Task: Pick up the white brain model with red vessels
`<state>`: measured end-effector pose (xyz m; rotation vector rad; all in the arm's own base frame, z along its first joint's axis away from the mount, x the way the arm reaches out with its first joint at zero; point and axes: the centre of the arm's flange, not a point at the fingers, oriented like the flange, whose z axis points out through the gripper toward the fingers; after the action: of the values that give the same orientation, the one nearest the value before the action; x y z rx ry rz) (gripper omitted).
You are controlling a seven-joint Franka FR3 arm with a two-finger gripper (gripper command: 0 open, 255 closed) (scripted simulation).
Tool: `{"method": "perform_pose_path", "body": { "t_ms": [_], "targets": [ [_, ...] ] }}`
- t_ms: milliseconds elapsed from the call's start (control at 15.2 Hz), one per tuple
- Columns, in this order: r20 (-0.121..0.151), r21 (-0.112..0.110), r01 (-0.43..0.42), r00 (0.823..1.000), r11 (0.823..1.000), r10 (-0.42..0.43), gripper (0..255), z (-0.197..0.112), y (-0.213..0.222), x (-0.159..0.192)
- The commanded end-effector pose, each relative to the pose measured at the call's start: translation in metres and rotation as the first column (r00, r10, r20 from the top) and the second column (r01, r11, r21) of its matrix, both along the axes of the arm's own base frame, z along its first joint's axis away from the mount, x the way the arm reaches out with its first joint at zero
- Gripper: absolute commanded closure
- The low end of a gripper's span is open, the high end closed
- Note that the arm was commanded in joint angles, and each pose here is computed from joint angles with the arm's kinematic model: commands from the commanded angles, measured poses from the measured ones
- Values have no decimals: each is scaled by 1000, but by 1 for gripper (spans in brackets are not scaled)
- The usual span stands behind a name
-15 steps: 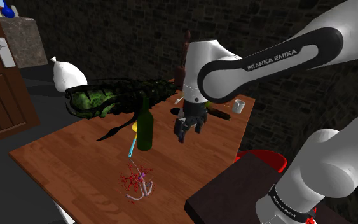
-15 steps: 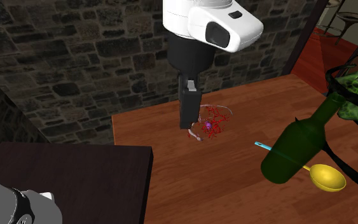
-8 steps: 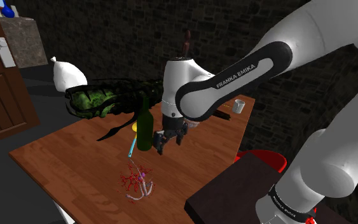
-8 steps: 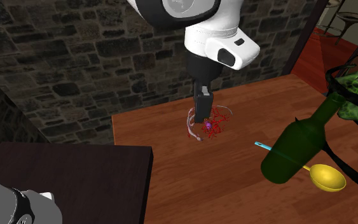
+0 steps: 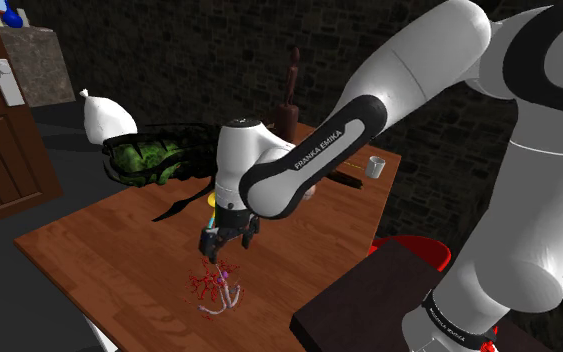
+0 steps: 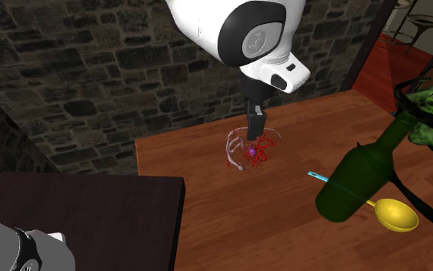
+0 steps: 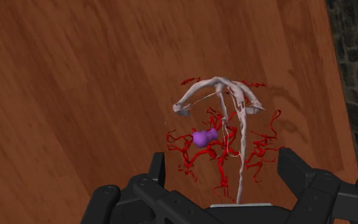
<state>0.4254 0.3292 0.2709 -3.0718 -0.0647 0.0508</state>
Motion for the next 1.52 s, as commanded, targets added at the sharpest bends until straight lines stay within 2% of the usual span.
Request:
{"method": "perform_pose_path", "body": {
  "t_ms": [0,66,660,726,1320,1452],
  "targets": [
    [4,13,5,1000,1000,-6,0,-14,22,9],
    [5,18,7,1000,1000,-7,0,-21,30,13],
    [5,18,7,1000,1000,-7,0,-61,30,13],
    [5,18,7,1000,1000,-7,255,-60,30,13],
    [5,18,7,1000,1000,-7,255,-61,30,13],
    [5,18,7,1000,1000,-7,255,-50,30,13]
  ]
}}
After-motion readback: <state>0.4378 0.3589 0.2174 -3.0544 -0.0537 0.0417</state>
